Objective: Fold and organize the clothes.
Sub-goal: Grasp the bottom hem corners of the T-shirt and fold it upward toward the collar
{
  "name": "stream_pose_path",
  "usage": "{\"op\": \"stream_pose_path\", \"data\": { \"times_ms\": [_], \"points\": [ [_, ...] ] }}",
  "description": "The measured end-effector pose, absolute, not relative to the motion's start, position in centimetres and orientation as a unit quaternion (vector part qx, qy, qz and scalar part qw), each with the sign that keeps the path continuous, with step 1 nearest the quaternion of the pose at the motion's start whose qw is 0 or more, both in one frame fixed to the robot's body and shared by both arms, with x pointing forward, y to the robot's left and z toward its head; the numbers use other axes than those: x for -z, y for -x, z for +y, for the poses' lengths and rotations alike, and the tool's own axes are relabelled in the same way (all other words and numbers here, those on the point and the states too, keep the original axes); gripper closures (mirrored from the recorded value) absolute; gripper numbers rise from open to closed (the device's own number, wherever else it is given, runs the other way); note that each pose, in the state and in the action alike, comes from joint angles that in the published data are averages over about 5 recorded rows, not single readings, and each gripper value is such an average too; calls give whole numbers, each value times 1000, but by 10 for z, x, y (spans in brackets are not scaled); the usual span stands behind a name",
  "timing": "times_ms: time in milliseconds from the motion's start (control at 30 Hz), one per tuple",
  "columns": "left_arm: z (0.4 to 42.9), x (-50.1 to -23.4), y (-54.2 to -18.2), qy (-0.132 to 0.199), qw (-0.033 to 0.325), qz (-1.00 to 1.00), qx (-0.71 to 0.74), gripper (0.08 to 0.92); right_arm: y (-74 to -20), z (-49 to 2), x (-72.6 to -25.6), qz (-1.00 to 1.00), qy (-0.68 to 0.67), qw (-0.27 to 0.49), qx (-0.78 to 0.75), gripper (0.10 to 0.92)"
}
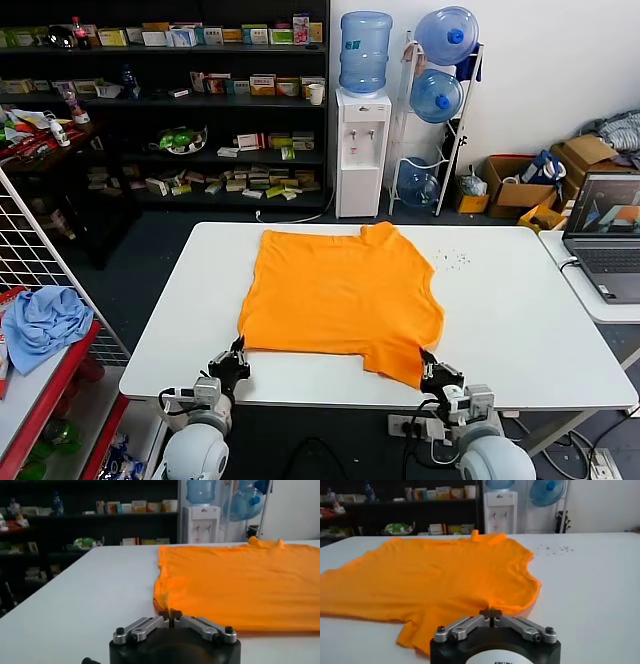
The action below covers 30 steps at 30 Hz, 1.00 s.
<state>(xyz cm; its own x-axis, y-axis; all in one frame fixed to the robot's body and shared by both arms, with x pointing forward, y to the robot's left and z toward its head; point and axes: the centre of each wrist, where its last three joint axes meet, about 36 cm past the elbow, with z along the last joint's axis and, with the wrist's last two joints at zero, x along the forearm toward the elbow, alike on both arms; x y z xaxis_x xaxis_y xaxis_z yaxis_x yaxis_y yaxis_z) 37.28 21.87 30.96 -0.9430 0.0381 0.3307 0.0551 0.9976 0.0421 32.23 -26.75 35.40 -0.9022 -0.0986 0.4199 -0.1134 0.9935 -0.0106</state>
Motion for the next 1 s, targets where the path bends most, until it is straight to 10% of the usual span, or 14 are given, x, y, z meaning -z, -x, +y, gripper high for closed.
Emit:
{"op": "stream_pose_path", "data": {
  "times_ms": [500,1000],
  "points": [
    [217,-332,-331,42,134,-989,44,897,-293,-279,-370,-980,-55,174,-77,898],
    [204,-317,-379,39,110,-991,61,897,-365,-295,-346,-986,-62,116,-98,898]
  ]
}}
